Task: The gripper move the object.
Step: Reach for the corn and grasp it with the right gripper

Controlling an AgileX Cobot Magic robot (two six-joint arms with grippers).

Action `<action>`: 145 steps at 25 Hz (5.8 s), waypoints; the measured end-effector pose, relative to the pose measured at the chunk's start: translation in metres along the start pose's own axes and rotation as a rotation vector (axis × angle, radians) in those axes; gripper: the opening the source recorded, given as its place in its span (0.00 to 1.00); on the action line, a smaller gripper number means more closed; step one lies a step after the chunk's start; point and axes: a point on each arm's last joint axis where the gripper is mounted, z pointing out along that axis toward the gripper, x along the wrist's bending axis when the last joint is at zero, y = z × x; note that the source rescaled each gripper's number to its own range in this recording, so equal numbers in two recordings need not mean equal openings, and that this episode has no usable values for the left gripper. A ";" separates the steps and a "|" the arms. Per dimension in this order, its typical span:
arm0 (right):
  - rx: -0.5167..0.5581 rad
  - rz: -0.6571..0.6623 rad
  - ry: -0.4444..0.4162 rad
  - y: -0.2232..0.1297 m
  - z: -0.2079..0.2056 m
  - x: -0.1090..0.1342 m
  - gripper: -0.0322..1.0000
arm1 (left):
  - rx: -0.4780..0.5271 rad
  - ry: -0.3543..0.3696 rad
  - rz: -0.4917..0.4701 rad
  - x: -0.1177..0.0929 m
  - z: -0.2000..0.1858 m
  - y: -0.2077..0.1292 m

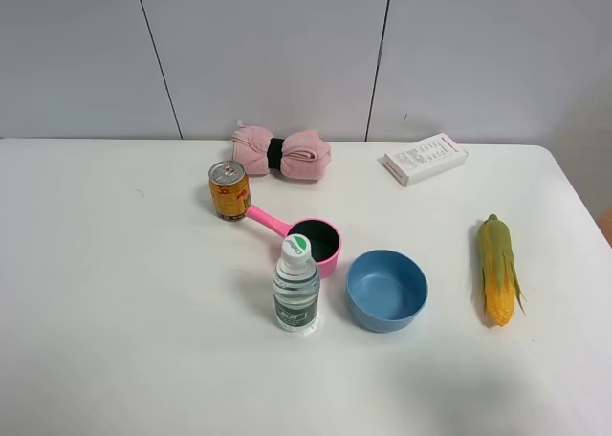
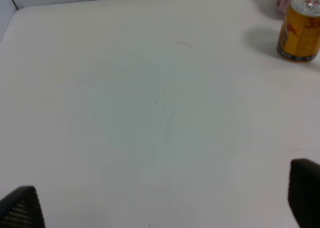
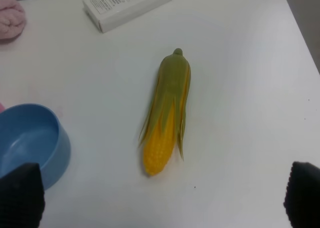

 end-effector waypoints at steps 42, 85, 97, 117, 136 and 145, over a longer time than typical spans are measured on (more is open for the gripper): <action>-0.005 -0.010 -0.018 0.000 0.000 -0.002 1.00 | 0.000 0.000 0.000 0.000 0.000 0.000; 0.729 0.016 -0.035 0.144 0.192 0.026 0.81 | 0.000 0.000 0.000 0.000 0.000 0.000; 0.824 -0.069 0.004 0.121 0.256 0.012 0.80 | 0.000 0.000 0.000 0.000 0.000 0.000; 0.946 0.009 -0.008 0.074 0.323 -0.022 0.80 | 0.000 0.000 0.000 0.000 0.000 0.000; 1.056 -0.008 0.005 0.021 0.370 -0.002 0.44 | 0.000 0.000 0.000 0.000 0.000 0.000; 1.058 -0.006 0.005 0.021 0.370 -0.002 0.03 | 0.000 0.000 0.000 0.000 0.000 0.000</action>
